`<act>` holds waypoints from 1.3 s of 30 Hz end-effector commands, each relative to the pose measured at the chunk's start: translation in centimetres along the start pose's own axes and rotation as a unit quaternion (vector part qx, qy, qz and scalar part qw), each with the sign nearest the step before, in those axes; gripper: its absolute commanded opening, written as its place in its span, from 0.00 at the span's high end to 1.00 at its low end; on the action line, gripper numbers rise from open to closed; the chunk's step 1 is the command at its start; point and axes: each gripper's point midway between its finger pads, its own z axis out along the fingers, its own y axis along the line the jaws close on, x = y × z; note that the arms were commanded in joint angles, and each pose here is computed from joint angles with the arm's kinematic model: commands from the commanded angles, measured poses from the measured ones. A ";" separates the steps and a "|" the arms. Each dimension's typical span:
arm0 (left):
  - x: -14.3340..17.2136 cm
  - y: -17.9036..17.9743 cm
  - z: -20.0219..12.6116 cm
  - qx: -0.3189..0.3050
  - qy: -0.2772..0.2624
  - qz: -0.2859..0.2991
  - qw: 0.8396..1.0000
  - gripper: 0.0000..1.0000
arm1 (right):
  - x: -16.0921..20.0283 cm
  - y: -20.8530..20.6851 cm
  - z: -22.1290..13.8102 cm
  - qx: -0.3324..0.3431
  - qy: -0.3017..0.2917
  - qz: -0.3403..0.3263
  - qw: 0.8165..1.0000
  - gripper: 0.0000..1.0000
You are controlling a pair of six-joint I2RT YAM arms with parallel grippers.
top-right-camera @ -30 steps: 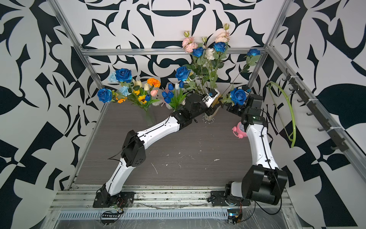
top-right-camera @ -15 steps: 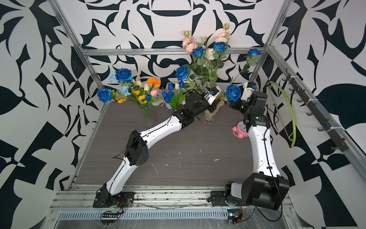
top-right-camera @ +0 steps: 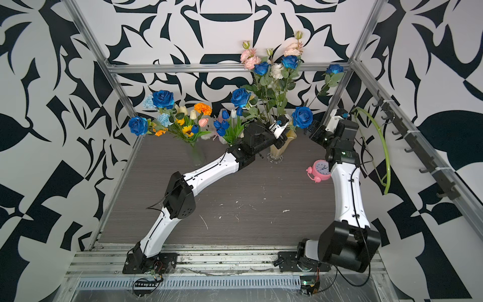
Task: Pick out blue flowers from the vase
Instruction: Pick up the flower from the vase.
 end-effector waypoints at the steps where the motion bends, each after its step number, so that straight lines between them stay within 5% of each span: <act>1: -7.0 0.3 -2.2 0.013 -0.057 0.011 0.998 1.00 | 0.4 -0.4 2.0 -0.010 0.042 0.009 0.999 0.24; 20: -19.6 -2.5 -12.3 0.088 -0.062 0.045 0.993 1.00 | 3.7 0.5 7.8 -0.053 0.125 -0.037 0.990 0.32; 32: -18.5 -3.5 -22.9 0.060 0.127 0.085 0.986 1.00 | 5.4 -0.4 9.4 -0.025 0.162 -0.060 0.985 0.44; 35: -14.8 -2.2 -24.5 0.010 0.222 0.118 0.968 1.00 | 5.3 -0.2 9.3 -0.021 0.159 -0.065 0.985 0.52; 39: -8.8 -0.7 -26.1 -0.038 0.350 0.154 0.923 1.00 | 5.3 0.2 9.2 -0.014 0.164 -0.079 0.983 0.58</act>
